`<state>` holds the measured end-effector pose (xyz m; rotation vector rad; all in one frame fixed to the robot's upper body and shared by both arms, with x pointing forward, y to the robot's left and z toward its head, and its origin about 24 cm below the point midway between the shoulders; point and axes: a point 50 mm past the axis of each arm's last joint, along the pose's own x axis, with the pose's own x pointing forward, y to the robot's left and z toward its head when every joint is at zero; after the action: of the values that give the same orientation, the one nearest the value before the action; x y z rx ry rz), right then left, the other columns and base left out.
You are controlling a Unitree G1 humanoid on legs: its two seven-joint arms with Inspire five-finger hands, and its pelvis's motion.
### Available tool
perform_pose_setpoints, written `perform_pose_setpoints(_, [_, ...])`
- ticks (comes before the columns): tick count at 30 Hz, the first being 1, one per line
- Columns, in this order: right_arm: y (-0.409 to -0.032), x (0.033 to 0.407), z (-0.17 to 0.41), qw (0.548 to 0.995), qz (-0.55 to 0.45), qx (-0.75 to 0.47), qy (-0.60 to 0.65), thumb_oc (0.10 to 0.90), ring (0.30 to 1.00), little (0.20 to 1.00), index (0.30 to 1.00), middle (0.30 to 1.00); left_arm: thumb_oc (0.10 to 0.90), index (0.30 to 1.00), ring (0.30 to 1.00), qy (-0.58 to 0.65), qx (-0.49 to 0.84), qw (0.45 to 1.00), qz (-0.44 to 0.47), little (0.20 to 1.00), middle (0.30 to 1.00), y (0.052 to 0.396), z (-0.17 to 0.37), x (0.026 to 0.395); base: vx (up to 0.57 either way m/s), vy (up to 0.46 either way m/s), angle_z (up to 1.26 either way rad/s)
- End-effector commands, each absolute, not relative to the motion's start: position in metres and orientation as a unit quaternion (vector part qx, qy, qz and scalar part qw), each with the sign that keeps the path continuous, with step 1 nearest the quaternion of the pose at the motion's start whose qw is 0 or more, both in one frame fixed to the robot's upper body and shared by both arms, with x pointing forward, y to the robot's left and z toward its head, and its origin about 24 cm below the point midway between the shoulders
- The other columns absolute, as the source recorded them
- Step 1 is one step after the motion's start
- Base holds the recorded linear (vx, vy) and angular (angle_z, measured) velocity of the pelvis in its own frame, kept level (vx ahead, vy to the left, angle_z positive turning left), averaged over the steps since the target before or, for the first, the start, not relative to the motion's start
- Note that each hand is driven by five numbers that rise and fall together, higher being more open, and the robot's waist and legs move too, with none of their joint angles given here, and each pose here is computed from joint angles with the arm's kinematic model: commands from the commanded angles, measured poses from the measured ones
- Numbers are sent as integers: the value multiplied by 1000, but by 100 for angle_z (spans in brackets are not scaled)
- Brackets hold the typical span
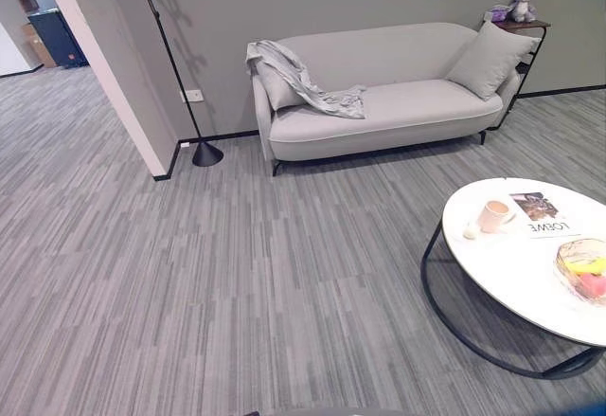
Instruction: Hang the clothes on the sofa on the clothes rack.
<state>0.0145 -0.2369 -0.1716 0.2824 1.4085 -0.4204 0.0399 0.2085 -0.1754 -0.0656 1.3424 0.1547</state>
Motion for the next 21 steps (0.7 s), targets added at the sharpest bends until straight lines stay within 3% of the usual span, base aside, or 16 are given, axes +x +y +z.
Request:
perform_pose_setpoints(1, [-212, 28, -176, 733, -135, 126, 655, 800, 900, 900, 900, 900, 800, 900, 900, 619, -20, 783, 58, 900, 900, 206, -175, 47, 0, 0, 0])
perform_pose_setpoints(16, [-200, 38, -177, 744, -14, 29, 667, 800, 900, 900, 900, 900, 800, 900, 900, 632, 37, 774, -17, 900, 900, 198, -176, 46, 9, 11, -1])
perform_pose_setpoints(21, [-192, 55, -177, 747, 94, -85, 652, 800, 900, 900, 900, 900, 800, 900, 900, 623, 79, 776, -53, 900, 900, 195, -176, 53, 19, 51, -6])
